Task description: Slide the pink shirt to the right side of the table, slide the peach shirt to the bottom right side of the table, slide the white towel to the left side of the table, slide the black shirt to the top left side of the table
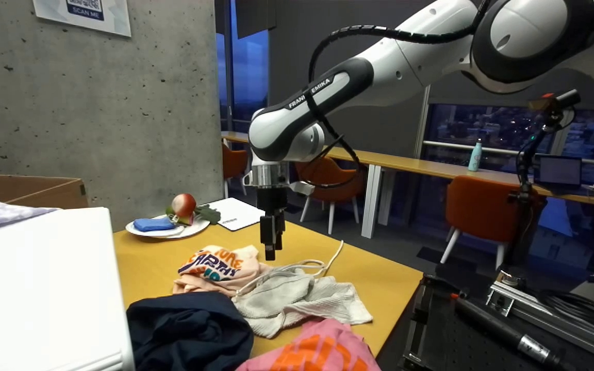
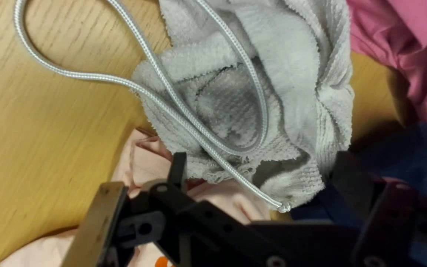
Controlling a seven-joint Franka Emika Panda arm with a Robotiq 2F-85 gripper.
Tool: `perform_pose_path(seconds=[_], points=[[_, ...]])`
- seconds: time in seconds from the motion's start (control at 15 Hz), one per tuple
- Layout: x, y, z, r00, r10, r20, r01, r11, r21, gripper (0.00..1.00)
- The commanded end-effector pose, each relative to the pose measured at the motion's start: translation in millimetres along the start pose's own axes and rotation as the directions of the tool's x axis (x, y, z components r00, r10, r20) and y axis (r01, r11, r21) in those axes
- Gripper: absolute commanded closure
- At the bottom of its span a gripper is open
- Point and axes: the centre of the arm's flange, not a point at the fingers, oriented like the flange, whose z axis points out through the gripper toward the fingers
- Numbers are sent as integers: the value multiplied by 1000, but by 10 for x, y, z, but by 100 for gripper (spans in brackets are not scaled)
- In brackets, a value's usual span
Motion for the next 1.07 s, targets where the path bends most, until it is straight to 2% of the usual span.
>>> perform_pose_path(seconds=[0.0, 0.33, 0.4, 0.47, 0.53, 0.67, 0.87, 1.0], points=[[446, -78, -182, 990, -74, 120, 77, 997, -21, 0], [563, -548, 80, 965, -153, 212, 151, 988, 27, 0], [546, -613, 187, 961, -152, 231, 153, 988, 15, 0], [526, -635, 290, 957, -141, 252, 157, 987, -41, 0], [387, -655, 222, 967, -141, 214, 142, 990, 11, 0], [404, -699, 337, 963, -147, 228, 149, 989, 11, 0], [392, -651, 310, 965, -141, 223, 142, 990, 10, 0], [418, -789, 60, 967, -139, 213, 154, 987, -52, 0]])
